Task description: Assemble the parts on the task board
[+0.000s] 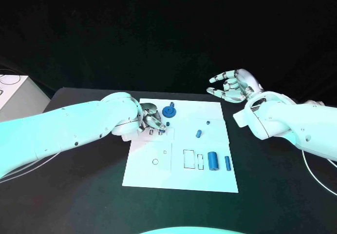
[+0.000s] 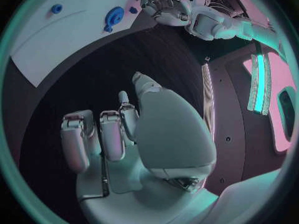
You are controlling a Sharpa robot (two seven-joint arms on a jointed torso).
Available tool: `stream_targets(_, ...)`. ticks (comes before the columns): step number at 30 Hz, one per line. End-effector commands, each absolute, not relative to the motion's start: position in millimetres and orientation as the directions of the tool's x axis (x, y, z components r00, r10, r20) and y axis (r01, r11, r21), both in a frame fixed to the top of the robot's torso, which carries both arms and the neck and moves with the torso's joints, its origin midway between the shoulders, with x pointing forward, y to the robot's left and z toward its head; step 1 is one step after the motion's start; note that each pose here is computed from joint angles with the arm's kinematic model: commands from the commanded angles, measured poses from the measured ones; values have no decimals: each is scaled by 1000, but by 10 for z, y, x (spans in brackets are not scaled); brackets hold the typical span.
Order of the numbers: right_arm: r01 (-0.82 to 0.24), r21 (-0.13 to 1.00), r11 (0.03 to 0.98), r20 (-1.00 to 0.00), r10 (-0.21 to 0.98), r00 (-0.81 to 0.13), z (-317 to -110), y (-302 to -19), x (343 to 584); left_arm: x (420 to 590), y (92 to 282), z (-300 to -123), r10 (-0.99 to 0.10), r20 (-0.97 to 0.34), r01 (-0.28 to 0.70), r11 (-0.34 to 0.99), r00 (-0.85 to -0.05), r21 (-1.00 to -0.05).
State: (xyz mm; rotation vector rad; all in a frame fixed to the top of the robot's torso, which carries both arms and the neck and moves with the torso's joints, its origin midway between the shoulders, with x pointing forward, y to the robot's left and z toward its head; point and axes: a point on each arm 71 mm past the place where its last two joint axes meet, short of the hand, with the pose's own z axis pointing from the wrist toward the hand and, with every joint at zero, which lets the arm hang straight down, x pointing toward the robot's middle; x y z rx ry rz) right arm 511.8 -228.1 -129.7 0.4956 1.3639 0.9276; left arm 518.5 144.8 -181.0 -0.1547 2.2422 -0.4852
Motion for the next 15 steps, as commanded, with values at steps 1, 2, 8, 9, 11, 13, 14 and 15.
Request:
stream_targets(1, -273, 774, 571, -606, 793, -63, -1300, -2276, 5118, 5177, 1445, -1829, -213, -713, 79, 933, -668, -352)
stream_targets(2, -273, 774, 571, -606, 793, -64, -1301, -2276, 5118, 5179, 1452, -1832, -210, -714, 79, 934, -668, -348)
stream_targets(8, -272, 775, 571, -606, 793, -64, -1304, -2280, 5117, 5193, 1488, -1841, -194, -723, 82, 941, -664, -328)
stream_targets(9, -272, 775, 571, -606, 793, -63, -1304, -2281, 5117, 5194, 1489, -1842, -192, -723, 83, 942, -664, -326)
stream_targets(11, -272, 775, 571, -606, 793, -64, -1305, -2281, 5117, 5194, 1489, -1843, -189, -724, 84, 943, -663, -323)
stream_targets(13, -272, 775, 571, -606, 793, -64, -1305, -2280, 5116, 5192, 1487, -1843, -187, -725, 86, 943, -663, -321)
stream_targets(14, -273, 775, 571, -606, 793, -64, -1305, -2280, 5116, 5192, 1486, -1843, -186, -725, 86, 943, -663, -321)
stream_targets(15, -273, 775, 571, -606, 793, -64, -1306, -2280, 5116, 5192, 1486, -1843, -186, -725, 86, 943, -663, -320)
